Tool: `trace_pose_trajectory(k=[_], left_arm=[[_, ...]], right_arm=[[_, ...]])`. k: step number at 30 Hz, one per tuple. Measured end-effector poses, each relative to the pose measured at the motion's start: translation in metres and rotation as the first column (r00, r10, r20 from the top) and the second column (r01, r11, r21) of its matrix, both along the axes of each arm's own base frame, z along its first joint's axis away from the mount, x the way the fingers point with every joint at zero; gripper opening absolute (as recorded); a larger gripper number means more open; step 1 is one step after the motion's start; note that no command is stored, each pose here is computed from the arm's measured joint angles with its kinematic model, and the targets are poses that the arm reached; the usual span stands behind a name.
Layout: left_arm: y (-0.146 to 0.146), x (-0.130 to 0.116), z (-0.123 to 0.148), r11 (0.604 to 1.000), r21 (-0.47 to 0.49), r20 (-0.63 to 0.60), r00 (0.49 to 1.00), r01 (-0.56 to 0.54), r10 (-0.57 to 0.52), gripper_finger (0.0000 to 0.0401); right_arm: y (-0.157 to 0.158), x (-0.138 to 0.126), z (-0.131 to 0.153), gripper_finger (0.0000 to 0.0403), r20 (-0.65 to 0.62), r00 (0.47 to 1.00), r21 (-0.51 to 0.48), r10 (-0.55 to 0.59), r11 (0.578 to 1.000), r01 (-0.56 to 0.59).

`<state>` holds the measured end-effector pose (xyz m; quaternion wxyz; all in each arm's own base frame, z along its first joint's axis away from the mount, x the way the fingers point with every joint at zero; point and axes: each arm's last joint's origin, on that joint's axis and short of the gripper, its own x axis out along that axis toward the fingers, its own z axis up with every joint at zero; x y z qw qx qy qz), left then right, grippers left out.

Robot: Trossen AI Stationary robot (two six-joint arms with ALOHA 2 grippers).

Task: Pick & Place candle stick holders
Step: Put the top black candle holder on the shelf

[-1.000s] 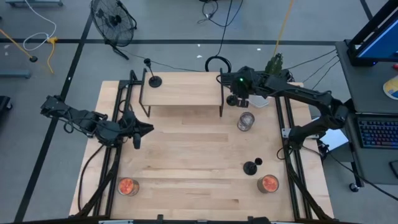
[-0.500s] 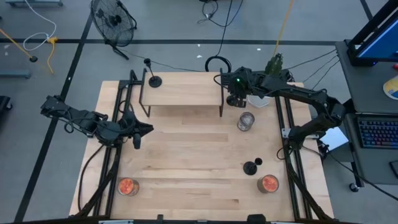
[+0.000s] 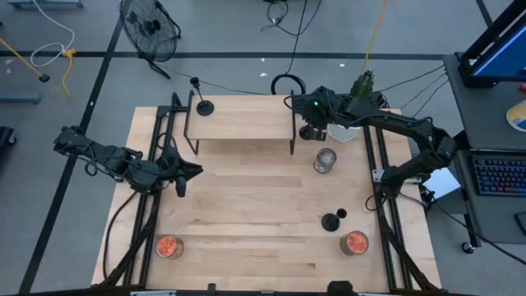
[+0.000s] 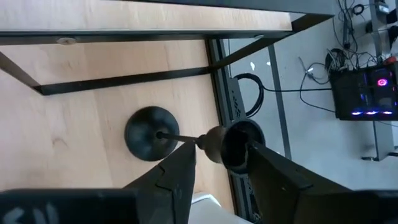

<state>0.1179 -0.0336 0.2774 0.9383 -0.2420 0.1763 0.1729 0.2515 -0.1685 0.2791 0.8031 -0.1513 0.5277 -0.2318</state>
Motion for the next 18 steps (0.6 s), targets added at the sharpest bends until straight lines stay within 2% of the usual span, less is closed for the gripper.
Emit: trace_pose_trajectory(k=[3,10,18], left_arm=[[0.000,0.000,0.000,1.000,0.000,0.000,1.000,0.000,0.000,0.0069],[0.000,0.000,0.000,1.000,-0.003,0.002,1.000,-0.001,0.001,0.0069],[0.000,0.000,0.000,1.000,-0.007,0.004,1.000,-0.003,0.003,0.0069]], right_arm=[[0.001,0.001,0.000,0.0134,0.018,1.000,0.028,0.023,0.999,-0.023],[-0.001,-0.001,0.000,0.0134,0.028,1.000,0.037,-0.001,0.999,0.000],[-0.006,0.004,-0.014,0.0134,-0.031,0.999,0.058,-0.017,0.998,0.019]])
